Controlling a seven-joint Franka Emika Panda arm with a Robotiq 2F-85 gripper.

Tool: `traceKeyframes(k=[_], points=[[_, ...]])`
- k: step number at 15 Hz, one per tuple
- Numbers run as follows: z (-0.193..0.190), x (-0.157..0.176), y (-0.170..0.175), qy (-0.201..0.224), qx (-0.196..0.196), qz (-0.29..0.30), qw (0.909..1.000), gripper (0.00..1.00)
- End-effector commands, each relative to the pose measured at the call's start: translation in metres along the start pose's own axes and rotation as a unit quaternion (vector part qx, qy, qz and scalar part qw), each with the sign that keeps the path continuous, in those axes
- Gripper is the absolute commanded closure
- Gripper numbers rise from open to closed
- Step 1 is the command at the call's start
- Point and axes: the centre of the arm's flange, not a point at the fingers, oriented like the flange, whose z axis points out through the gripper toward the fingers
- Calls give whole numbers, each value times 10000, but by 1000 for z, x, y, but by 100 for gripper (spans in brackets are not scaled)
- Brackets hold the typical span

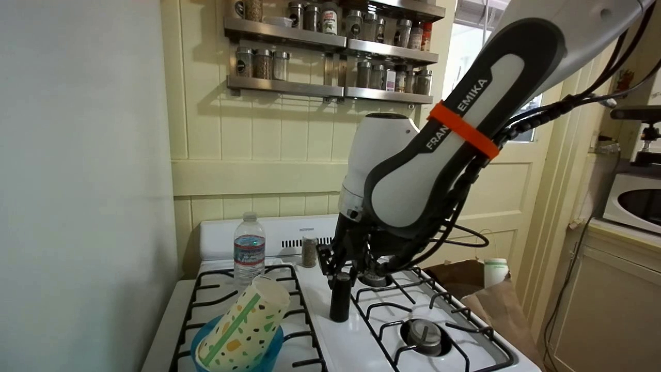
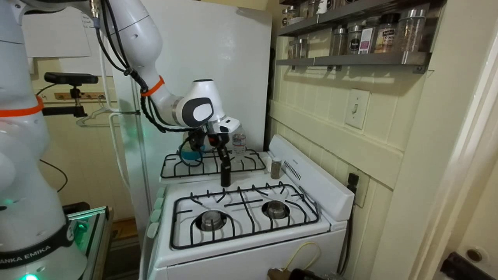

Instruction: Move the black object slightly forward, then pick it up and put it on the shelf

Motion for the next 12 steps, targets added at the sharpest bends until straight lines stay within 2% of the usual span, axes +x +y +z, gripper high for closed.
traceKeyframes(k=[1, 6, 12], points=[[-7, 10, 3, 171, 28, 131, 9998, 82], [-13, 51, 10, 402, -48, 293, 9988, 82], [-2, 103, 11, 391, -48, 605, 9974, 82]])
